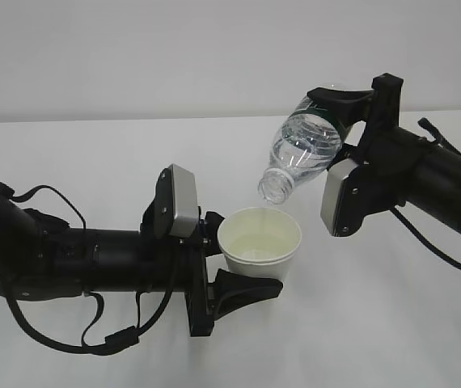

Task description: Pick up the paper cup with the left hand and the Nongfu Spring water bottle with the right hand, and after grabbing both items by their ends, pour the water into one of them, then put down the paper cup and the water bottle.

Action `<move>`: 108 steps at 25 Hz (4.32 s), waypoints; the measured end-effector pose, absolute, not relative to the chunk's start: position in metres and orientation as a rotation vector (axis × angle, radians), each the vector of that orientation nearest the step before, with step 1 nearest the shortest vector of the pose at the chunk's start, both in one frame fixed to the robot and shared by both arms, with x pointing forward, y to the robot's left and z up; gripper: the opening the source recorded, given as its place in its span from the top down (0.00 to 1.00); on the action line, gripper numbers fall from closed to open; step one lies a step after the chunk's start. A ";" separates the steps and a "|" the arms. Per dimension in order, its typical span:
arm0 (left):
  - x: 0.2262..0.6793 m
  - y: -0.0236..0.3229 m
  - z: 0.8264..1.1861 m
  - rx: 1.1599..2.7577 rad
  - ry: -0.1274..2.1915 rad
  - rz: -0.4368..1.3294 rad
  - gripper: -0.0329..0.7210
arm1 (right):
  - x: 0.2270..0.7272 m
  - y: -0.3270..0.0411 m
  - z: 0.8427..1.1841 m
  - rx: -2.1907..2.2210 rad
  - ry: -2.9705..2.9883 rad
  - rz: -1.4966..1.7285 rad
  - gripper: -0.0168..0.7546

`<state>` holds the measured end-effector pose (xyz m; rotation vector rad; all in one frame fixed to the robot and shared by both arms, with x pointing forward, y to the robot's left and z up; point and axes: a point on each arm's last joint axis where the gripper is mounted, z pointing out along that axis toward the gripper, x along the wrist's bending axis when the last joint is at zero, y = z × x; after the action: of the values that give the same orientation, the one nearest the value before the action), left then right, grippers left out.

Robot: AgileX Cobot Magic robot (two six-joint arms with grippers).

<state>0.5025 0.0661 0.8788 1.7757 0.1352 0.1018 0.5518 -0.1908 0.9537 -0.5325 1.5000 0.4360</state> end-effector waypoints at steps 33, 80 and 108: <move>0.503 0.066 0.879 1.776 0.135 0.102 0.32 | 0.553 -0.190 0.950 -0.551 1.499 0.419 0.39; 0.504 0.066 0.879 1.769 0.155 0.111 0.32 | 0.553 -0.190 0.950 -0.550 1.493 0.421 0.39; 0.504 0.066 0.879 1.770 0.156 0.112 0.32 | 0.553 -0.190 0.951 -0.548 1.484 0.424 0.39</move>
<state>0.5042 0.0663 0.8792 1.7698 0.1565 0.1124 0.5528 -0.1902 0.9512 -0.5483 1.4840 0.4240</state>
